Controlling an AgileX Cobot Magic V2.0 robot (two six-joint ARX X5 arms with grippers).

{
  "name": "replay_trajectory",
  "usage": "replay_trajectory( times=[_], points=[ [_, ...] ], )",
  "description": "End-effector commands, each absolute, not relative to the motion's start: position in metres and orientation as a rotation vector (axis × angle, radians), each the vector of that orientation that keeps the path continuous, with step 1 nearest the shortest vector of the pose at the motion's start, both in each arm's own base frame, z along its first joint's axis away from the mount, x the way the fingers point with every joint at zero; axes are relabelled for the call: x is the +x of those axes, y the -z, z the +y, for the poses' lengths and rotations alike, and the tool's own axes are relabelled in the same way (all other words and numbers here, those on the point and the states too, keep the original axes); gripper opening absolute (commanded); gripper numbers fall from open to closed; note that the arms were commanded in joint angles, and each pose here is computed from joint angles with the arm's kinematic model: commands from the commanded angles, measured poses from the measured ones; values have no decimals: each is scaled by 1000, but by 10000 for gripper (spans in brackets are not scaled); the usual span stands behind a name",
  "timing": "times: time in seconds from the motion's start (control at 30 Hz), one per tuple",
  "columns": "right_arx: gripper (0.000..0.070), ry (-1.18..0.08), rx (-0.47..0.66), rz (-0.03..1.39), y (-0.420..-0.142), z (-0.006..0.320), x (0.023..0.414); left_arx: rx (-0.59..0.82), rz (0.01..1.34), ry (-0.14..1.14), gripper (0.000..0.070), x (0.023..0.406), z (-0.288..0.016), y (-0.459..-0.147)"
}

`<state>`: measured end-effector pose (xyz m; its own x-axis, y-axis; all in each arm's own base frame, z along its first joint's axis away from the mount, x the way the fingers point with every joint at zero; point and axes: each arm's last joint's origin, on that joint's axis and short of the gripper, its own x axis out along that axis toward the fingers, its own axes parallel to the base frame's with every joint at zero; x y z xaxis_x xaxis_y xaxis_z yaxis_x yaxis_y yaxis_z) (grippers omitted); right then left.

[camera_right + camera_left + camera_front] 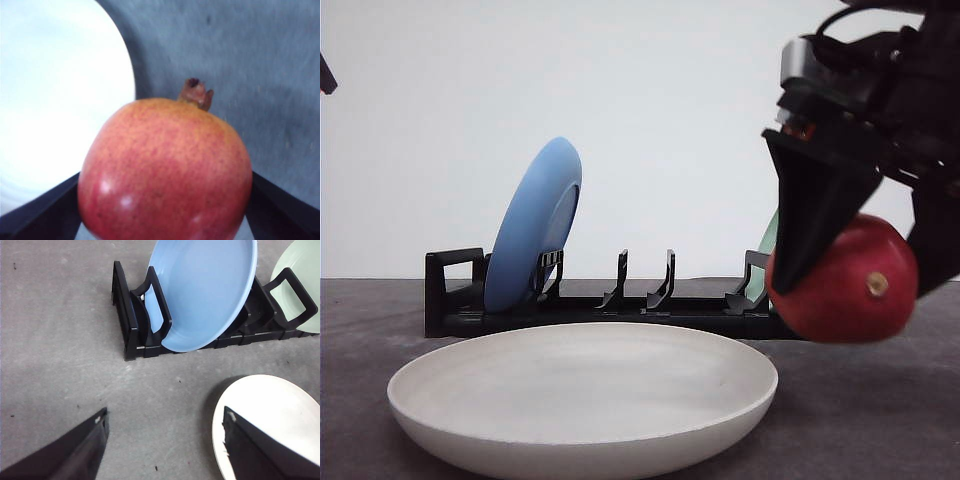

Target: Place pomegranate in white plate

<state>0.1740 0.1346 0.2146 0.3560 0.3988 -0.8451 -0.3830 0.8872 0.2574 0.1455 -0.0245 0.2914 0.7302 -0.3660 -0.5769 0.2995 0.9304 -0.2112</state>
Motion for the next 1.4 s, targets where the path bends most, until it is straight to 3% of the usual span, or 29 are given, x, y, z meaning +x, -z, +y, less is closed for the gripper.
replay_trajectory(
  times=[0.0,0.53,1.07,1.37],
  points=[
    [467,-544,-10,1059,-222,140,177,-97,648,373,434,147,-25,-293],
    [467,-753,-59,880,-232,178,167,-97,648,373,434,147,-25,-293],
    [467,-787,-136,979,-183,216,176,-97,648,373,434,147,-25,-293],
    [467,-781,-152,1002,-174,218,178,-97,649,373,434,147,-25,-293]
  ],
)
